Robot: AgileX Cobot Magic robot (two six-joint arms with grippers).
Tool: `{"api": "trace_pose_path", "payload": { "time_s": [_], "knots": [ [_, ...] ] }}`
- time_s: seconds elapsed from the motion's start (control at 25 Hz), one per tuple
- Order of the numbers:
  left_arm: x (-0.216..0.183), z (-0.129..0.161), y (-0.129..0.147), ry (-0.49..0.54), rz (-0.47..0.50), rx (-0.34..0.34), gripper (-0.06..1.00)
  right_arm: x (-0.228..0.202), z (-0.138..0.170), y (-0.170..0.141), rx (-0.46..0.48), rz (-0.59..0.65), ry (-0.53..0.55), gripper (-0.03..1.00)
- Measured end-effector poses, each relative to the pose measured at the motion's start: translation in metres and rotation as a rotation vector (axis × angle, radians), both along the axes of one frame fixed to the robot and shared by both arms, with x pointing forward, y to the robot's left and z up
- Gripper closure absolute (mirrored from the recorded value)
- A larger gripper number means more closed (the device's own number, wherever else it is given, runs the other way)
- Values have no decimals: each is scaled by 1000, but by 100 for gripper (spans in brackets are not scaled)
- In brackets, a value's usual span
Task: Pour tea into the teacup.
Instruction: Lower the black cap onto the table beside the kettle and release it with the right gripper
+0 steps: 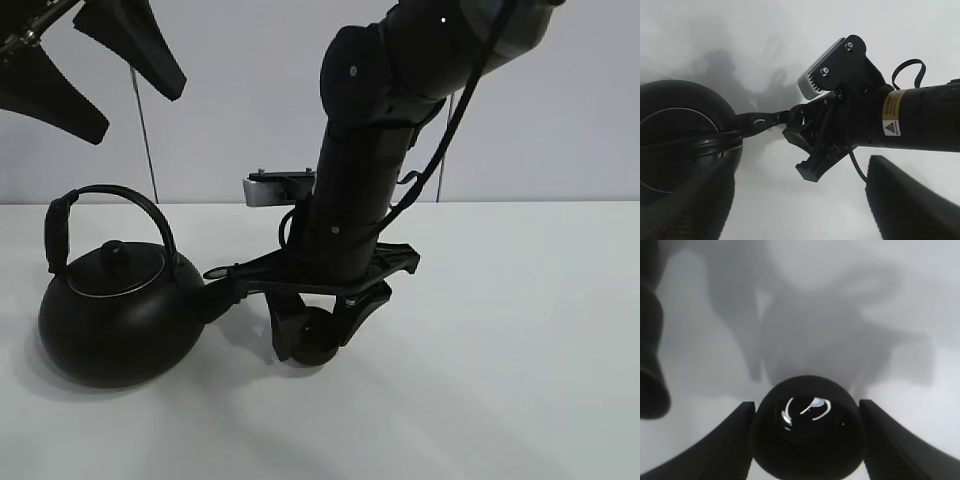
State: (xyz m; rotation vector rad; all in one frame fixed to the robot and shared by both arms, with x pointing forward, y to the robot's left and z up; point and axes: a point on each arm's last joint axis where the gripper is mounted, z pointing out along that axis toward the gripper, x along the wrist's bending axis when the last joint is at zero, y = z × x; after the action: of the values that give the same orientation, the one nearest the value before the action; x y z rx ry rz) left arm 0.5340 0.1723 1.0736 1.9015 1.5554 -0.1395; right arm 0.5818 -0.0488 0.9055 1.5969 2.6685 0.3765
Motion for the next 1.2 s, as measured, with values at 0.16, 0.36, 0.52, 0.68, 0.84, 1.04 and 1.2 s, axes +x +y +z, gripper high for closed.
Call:
{"api": "trace_pose_path", "payload": {
  "time_s": [0.16, 0.36, 0.52, 0.68, 0.84, 1.04, 1.2],
  "knots": [
    [0, 0, 0, 0, 0, 0, 41, 0, -7, 1, -3, -5, 18, 57],
    [0, 0, 0, -1, 0, 0, 41, 0, -7, 1, -2, -3, 19, 57],
    [0, 0, 0, -1, 0, 0, 41, 0, -8, 1, -3, 0, 20, 57],
    [0, 0, 0, -1, 0, 0, 41, 0, -8, 1, -1, -1, 20, 57],
    [0, 0, 0, -1, 0, 0, 41, 0, -8, 1, 0, -2, 21, 57],
    [0, 0, 0, -1, 0, 0, 41, -1, -9, 2, 5, -7, 30, 48],
    [0, 0, 0, -1, 0, 0, 41, -1, -9, 2, 13, -14, 36, 44]
  ]
}}
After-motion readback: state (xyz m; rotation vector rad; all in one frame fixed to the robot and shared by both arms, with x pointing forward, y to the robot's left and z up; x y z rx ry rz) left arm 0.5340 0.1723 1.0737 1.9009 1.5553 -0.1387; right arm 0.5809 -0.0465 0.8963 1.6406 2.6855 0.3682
